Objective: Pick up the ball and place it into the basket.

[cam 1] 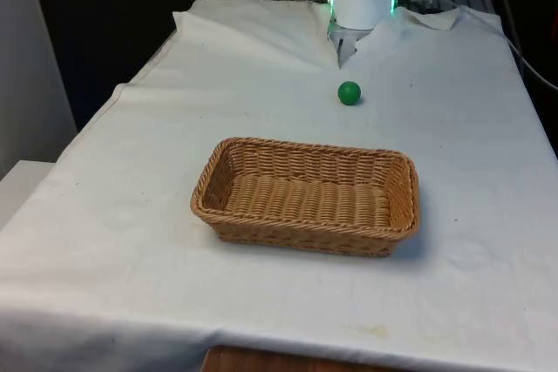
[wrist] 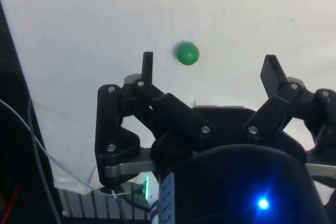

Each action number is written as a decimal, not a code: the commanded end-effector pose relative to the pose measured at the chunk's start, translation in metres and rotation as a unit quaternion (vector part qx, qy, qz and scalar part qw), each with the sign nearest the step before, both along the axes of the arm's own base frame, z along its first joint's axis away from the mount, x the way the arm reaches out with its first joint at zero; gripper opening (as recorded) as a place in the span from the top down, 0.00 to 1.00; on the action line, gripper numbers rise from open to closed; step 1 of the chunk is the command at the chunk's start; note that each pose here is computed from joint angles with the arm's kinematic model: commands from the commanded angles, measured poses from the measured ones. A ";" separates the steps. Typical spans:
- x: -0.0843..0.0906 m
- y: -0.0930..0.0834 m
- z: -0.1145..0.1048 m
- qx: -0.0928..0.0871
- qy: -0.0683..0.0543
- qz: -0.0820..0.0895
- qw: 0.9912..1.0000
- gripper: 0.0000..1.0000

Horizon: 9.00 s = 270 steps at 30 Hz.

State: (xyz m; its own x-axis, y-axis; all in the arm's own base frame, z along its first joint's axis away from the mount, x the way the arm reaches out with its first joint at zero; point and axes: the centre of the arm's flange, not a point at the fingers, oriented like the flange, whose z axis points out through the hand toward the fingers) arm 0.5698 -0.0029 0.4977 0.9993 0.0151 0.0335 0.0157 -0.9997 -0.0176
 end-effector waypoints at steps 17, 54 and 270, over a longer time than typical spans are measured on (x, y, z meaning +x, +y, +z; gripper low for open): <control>-0.037 -0.017 -0.001 -0.018 0.007 0.026 0.999 0.00; -0.151 -0.024 -0.068 -0.033 0.003 0.038 0.999 0.00; -0.098 0.007 -0.165 -0.022 -0.058 0.037 0.997 0.99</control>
State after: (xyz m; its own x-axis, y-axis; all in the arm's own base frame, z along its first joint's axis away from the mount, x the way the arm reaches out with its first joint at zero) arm 0.4652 0.0015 0.3319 0.9845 0.0935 0.1487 0.0889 -0.9953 0.0370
